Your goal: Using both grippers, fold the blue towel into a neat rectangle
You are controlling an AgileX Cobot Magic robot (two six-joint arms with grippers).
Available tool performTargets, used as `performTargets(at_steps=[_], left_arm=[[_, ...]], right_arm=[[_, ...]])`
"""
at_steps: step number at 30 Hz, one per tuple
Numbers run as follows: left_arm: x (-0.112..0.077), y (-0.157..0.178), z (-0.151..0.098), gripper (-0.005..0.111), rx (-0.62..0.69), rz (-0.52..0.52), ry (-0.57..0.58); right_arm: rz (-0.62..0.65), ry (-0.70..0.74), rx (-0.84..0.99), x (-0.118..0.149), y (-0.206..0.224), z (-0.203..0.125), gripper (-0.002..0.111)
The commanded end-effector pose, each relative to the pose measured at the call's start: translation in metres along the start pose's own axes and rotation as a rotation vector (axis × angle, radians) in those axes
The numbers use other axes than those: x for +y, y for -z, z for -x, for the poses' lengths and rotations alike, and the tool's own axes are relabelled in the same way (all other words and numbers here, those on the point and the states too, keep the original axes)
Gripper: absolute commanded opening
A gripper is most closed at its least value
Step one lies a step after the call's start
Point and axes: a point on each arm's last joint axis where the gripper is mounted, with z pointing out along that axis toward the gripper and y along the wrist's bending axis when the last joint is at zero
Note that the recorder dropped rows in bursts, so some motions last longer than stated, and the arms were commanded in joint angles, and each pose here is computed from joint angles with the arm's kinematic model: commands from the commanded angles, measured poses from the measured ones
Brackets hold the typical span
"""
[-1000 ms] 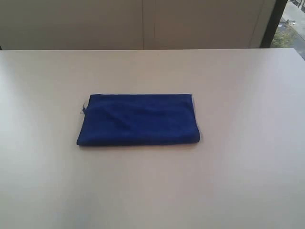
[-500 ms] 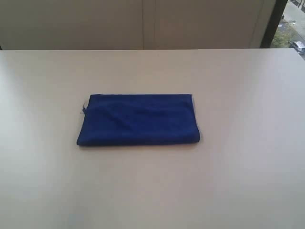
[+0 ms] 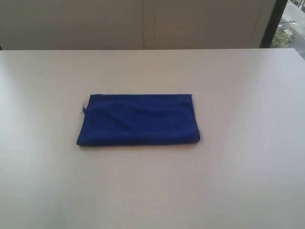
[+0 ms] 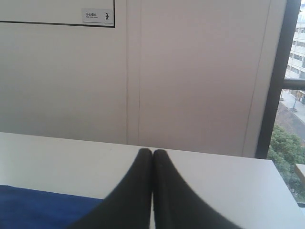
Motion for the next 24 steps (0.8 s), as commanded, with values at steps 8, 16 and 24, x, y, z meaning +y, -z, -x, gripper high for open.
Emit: performTargets(at_steps=[8, 16, 24], left_arm=[[-0.001, -0.002, -0.001, 0.000, -0.021, -0.006, 0.026], [0.000, -0.002, 0.002, 0.000, -0.056, 0.010, 0.034], [0.004, -0.011, -0.008, 0.000, -0.058, 0.055, 0.072]], right_arm=[[-0.012, 0.007, -0.003, -0.001, 0.001, -0.001, 0.000], [-0.012, 0.007, -0.003, -0.001, 0.001, -0.001, 0.000], [-0.012, 0.007, -0.003, -0.001, 0.001, -0.001, 0.000]])
